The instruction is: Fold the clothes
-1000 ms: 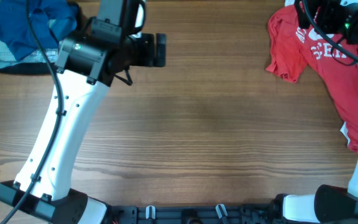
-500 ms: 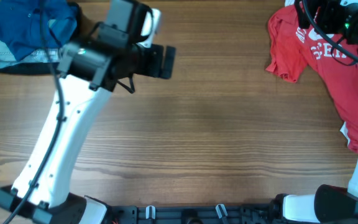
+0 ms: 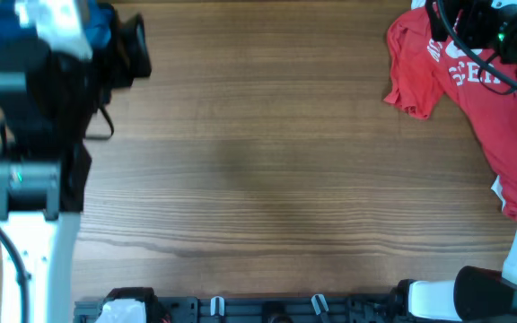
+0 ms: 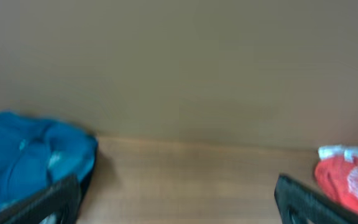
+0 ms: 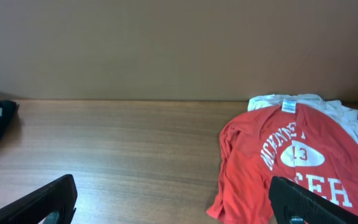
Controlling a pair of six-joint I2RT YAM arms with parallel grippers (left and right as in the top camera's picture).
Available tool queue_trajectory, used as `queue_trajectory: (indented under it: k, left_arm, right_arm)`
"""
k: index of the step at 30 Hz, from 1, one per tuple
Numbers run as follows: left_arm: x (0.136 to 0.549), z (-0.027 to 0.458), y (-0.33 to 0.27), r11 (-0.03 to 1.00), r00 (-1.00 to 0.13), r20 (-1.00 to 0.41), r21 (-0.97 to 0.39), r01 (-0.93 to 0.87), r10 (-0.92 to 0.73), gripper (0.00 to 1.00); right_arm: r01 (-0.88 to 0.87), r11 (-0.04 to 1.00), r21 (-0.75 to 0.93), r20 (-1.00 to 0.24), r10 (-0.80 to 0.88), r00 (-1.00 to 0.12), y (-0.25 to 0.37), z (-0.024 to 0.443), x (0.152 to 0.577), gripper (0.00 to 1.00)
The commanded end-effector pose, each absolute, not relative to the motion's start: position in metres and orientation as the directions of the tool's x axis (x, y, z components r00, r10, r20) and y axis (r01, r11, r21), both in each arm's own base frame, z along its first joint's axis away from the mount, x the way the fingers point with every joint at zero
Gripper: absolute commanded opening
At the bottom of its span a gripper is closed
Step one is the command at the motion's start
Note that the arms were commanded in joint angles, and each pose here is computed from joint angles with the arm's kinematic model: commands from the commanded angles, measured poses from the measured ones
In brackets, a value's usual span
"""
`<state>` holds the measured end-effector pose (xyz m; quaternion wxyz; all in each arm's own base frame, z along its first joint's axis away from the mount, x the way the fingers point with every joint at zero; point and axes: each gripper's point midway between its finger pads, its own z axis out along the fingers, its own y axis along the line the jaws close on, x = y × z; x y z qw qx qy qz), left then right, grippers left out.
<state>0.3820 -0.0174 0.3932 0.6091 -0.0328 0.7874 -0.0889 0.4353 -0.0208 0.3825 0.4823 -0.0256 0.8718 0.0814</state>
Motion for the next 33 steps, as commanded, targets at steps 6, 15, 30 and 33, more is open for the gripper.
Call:
queue_trajectory:
  k: [6, 15, 30, 33]
  left_arm:
    - [0.309, 0.267, 0.003, 0.967, -0.169, -0.958, -0.246, 0.061, -0.233, 1.0]
    - [0.259, 0.221, 0.008, 0.976, -0.003, -0.977, -0.211, 0.045, -0.211, 1.0]
    - [0.243, 0.204, 0.023, 0.963, 0.019, -0.964, -0.264, -0.057, -0.264, 1.0]
    - [0.242, 0.199, 0.022, 0.963, 0.015, -0.964, -0.264, -0.055, -0.264, 1.0]
  right_arm:
    - [-0.132, 0.986, 0.1, -0.843, 0.013, -0.538, -0.02, 0.379, 0.439, 1.0]
    - [-0.132, 0.986, 0.099, -0.843, 0.013, -0.538, -0.02, 0.379, 0.439, 1.0]
    - [-0.132, 0.986, 0.1, -0.843, 0.013, -0.538, -0.02, 0.379, 0.439, 1.0]
    - [-0.132, 0.986, 0.1, -0.843, 0.013, -0.538, -0.02, 0.379, 0.439, 1.0]
